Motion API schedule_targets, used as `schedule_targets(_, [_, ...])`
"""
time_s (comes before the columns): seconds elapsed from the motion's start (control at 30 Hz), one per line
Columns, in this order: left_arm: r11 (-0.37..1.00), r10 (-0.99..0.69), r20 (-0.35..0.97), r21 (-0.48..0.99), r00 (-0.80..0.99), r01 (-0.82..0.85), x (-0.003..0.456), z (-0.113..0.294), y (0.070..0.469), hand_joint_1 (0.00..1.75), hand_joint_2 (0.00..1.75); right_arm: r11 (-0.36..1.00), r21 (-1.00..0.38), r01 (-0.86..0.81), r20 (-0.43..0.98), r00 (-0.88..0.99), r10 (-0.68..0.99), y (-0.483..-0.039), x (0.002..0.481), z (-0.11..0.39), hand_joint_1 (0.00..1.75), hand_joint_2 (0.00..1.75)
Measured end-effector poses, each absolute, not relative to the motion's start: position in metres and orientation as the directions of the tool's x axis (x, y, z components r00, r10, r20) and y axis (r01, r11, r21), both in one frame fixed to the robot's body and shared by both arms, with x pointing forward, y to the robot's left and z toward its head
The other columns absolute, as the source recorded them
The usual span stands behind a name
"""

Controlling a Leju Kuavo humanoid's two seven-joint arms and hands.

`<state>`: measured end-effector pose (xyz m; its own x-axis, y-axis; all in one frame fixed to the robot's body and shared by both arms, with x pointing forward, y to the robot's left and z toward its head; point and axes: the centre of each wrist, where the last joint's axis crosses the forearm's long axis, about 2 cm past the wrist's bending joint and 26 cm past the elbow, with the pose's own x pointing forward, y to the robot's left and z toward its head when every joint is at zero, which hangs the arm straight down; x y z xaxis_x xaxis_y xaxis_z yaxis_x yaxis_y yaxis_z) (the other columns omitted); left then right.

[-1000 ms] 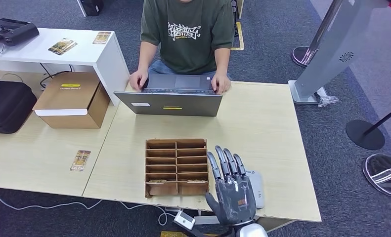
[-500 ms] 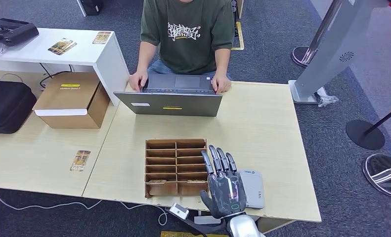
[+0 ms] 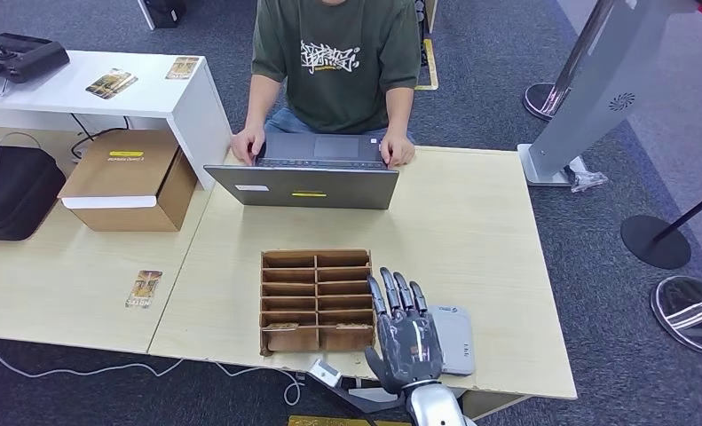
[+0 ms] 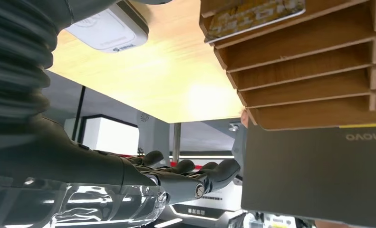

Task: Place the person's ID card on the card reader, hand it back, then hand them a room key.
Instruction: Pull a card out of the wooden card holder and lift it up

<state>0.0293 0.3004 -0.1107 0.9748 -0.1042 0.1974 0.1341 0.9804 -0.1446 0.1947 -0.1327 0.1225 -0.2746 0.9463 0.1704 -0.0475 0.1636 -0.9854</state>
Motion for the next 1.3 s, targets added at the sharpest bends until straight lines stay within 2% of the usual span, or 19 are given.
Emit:
schedule_targets(0.77, [0.982, -0.088, 0.187, -0.149, 0.978, 0.117, 0.03, -0.111, 0.301, 0.0, 0.0, 0.166, -0.983, -0.071, 0.18, -0.281, 0.943, -0.128, 0.2, 0.122, 0.0, 1.75])
schedule_targets(1.03, [0.983, -0.089, 0.183, -0.144, 0.979, 0.117, 0.032, -0.111, 0.301, 0.0, 0.0, 0.203, -0.974, -0.096, 0.223, -0.311, 0.924, -0.119, 0.215, 0.11, 0.0, 1.75])
schedule_targets(1.3, [0.983, -0.087, 0.183, -0.146, 0.979, 0.114, 0.032, -0.111, 0.301, 0.0, 0.0, 0.181, -0.976, -0.122, 0.21, -0.283, 0.936, -0.115, 0.219, 0.1, 0.0, 1.75])
